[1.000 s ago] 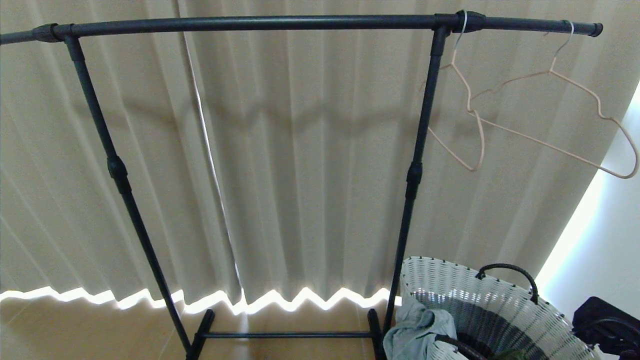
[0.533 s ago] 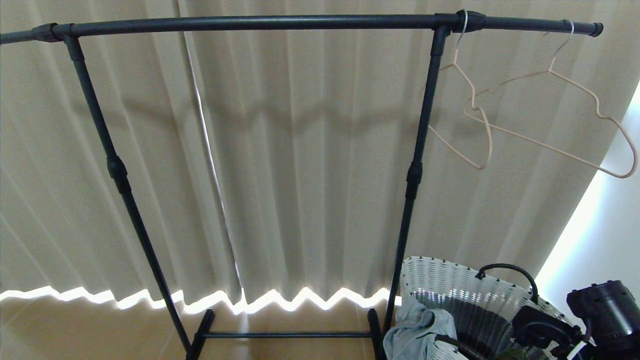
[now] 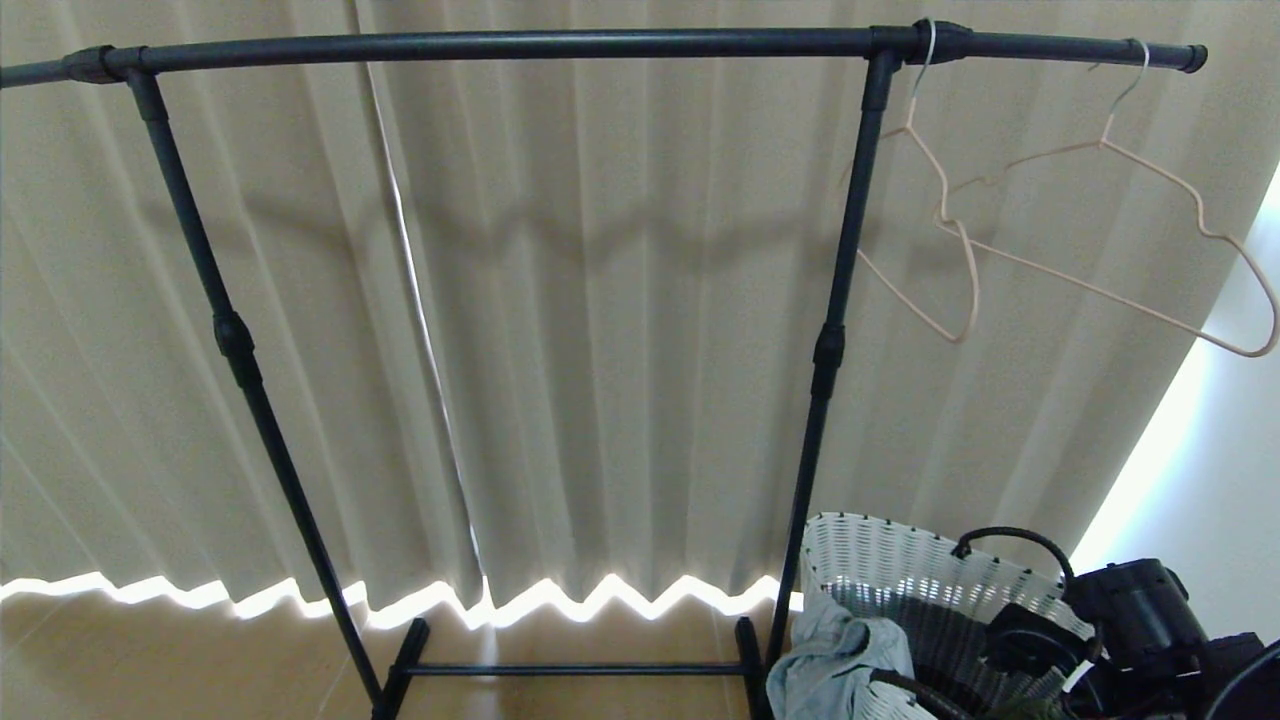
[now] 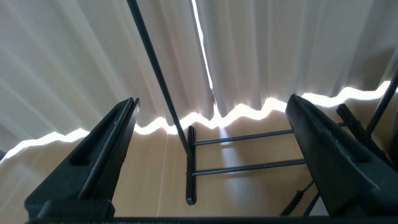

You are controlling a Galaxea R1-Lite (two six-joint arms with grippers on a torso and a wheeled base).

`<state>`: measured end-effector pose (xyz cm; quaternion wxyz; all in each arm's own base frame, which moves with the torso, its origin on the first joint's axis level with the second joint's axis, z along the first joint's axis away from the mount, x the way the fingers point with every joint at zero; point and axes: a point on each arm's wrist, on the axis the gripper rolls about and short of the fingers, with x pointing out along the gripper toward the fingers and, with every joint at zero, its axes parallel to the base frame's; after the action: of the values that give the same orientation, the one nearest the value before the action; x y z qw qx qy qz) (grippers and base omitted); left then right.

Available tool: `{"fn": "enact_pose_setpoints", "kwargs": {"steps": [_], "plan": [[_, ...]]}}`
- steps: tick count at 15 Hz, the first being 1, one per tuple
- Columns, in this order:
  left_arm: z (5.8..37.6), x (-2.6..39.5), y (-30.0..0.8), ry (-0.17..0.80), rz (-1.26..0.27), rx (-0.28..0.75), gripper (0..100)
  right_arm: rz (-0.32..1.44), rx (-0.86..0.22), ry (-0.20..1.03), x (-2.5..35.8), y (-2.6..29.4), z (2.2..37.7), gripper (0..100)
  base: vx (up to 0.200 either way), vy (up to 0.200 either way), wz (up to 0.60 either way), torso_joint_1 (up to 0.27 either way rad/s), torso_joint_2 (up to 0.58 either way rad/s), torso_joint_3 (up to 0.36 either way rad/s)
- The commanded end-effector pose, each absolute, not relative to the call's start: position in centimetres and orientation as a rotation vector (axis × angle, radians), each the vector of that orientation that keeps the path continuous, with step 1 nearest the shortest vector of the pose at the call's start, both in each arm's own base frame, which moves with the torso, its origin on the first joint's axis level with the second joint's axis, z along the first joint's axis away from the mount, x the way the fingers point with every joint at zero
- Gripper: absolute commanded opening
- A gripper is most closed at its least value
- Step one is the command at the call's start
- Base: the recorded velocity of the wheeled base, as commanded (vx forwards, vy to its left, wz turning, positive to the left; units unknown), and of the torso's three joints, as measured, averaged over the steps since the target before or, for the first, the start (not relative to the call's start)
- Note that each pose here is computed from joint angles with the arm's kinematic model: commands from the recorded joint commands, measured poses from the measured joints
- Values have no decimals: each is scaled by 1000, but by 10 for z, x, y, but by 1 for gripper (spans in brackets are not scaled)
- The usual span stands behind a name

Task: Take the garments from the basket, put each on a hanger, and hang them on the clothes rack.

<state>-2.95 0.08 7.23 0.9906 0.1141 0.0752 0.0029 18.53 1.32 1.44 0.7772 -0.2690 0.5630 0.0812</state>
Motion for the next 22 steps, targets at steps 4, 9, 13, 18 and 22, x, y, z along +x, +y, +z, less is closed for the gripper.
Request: {"fn": "enact_pose_setpoints", "kwargs": {"steps": [4, 9, 13, 18, 22], "plan": [[72, -29, 1, 151, 6, 229, 100, 161, -590, 1248, 192, 12, -1, 100, 0, 0, 0, 0, 0, 0], [72, -29, 1, 151, 6, 229, 100, 151, -594, 1183, 188, 13, -4, 0, 0, 0, 0, 0, 0, 0], [72, -29, 1, 151, 4, 234, 100, 117, -586, 1007, 172, 13, 29, 0, 0, 0, 0, 0, 0, 0], [72, -29, 1, 150, 1, 237, 100, 14, -539, 660, 150, 8, 96, 0, 0, 0, 0, 0, 0, 0], [72, -29, 1, 150, 1, 237, 100, -21, -518, 529, 141, 7, 119, 0, -150, 0, 0, 3, 2, 1]]}}
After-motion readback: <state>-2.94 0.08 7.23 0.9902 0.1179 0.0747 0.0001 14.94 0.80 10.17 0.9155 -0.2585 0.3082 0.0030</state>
